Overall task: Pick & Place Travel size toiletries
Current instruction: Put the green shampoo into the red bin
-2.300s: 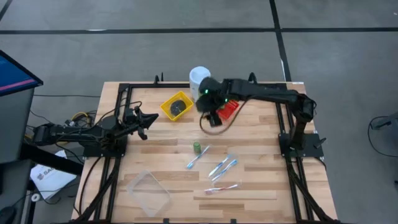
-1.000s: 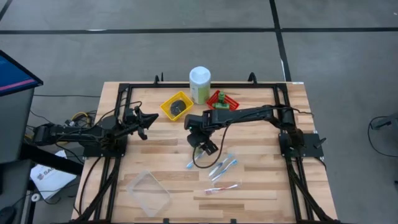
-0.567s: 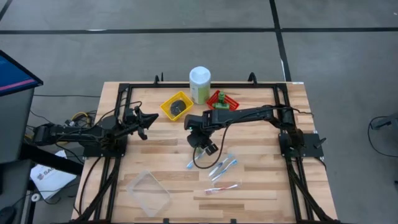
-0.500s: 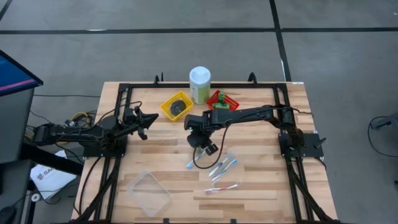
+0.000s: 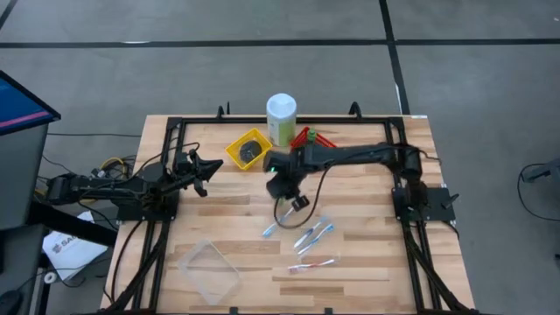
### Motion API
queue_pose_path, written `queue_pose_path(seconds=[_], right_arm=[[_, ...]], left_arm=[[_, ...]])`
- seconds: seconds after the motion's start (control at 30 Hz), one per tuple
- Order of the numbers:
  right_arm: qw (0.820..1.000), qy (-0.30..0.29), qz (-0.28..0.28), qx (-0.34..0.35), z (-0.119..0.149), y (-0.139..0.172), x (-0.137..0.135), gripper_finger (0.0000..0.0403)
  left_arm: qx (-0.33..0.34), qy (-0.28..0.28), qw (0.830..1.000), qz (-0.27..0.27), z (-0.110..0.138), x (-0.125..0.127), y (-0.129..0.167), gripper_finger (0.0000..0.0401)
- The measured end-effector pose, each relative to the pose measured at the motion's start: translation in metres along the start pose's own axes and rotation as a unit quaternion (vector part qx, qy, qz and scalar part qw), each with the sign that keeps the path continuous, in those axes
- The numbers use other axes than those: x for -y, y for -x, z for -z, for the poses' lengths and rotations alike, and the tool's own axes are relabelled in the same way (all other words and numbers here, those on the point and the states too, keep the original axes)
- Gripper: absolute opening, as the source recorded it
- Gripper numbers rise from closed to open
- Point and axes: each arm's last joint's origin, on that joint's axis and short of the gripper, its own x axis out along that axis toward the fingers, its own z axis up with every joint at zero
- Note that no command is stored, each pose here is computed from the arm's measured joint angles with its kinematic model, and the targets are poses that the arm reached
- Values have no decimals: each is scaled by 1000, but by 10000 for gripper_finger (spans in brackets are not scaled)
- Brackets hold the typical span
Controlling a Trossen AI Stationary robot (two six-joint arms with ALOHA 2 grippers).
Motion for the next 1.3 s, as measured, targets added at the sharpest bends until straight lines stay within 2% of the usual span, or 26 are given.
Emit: queue_pose_path(seconds=[0.17,0.27,0.37,0.43,0.53,0.6,0.8,0.93,1.17,1.3], right_arm=[[997,-54,45,22,24,60,23,79],[993,-91,73,28,48,100,34,80],[982,-153,104,30,76,135,45,80],[969,-214,118,28,96,154,52,81],[939,-317,134,25,121,172,59,81],[921,-361,144,21,132,180,61,81],[883,-439,163,-18,140,179,58,81],[870,-467,160,-19,144,164,48,82],[842,-495,212,36,157,137,24,82],[829,-519,210,10,164,119,19,82]], left_arm=[[0,0,1000,0,0,0,0,7],[0,0,1000,0,0,0,0,7],[0,0,1000,0,0,0,0,7],[0,0,1000,0,0,0,0,7],[0,0,1000,0,0,0,0,7],[0,0,1000,0,0,0,0,7],[0,0,1000,0,0,0,0,7],[0,0,1000,0,0,0,0,7],[0,0,1000,0,0,0,0,7],[0,0,1000,0,0,0,0,7]])
